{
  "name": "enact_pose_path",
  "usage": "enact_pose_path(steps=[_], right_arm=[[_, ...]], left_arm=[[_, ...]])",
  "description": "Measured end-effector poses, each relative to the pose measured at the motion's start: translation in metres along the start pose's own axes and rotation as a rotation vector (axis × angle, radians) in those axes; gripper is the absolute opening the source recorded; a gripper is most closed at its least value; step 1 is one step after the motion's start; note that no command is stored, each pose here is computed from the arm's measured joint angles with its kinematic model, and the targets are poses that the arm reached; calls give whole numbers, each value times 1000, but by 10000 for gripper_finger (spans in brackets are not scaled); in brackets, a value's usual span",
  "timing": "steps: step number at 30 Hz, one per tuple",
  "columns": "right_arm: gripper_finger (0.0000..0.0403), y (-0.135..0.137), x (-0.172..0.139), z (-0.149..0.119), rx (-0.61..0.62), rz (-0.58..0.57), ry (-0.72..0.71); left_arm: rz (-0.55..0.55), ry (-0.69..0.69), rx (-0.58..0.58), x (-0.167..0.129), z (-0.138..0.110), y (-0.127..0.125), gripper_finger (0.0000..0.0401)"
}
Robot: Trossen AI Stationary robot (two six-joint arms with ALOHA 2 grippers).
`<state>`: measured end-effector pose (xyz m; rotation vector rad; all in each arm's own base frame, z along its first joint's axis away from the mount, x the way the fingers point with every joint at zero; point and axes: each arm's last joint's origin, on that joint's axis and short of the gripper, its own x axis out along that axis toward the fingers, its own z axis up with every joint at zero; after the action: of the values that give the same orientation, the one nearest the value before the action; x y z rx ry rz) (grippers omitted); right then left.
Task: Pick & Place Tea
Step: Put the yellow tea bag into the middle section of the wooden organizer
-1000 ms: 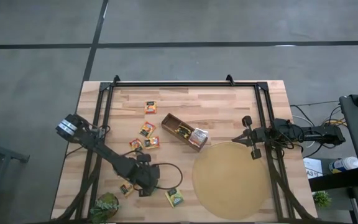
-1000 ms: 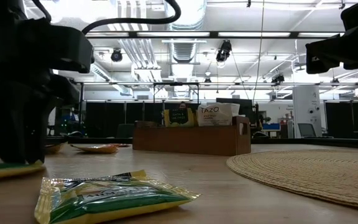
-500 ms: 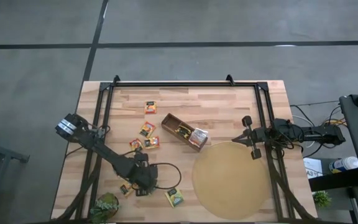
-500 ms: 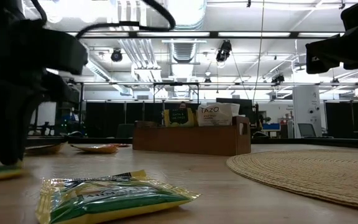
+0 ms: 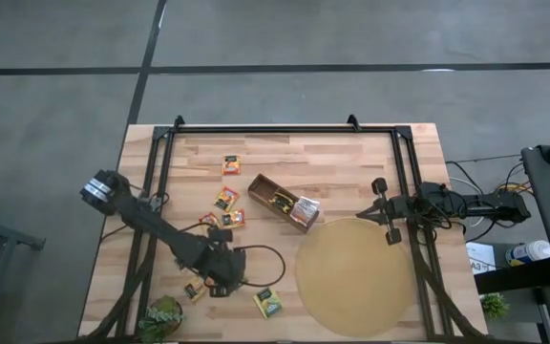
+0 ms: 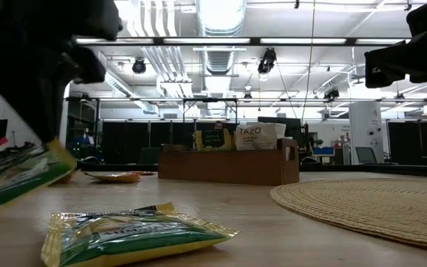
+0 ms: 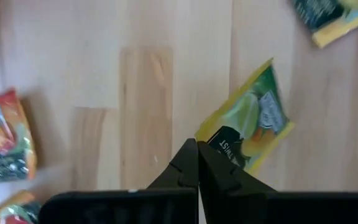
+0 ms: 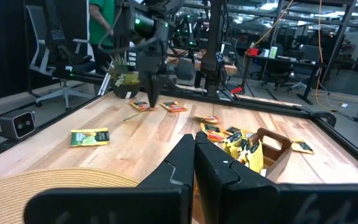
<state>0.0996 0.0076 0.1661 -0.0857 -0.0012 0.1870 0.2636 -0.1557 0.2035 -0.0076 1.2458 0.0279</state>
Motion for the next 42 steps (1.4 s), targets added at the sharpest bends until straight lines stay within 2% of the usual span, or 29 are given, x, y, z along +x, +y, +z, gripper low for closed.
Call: enact_pose_path(steps=[21,42], right_arm=[[8,0,0,0,0,0,0],[8,0,0,0,0,0,0]], left_arm=[[68,-71,148,-34,35,16,0],[129,-111,237,-58,71,62,0]])
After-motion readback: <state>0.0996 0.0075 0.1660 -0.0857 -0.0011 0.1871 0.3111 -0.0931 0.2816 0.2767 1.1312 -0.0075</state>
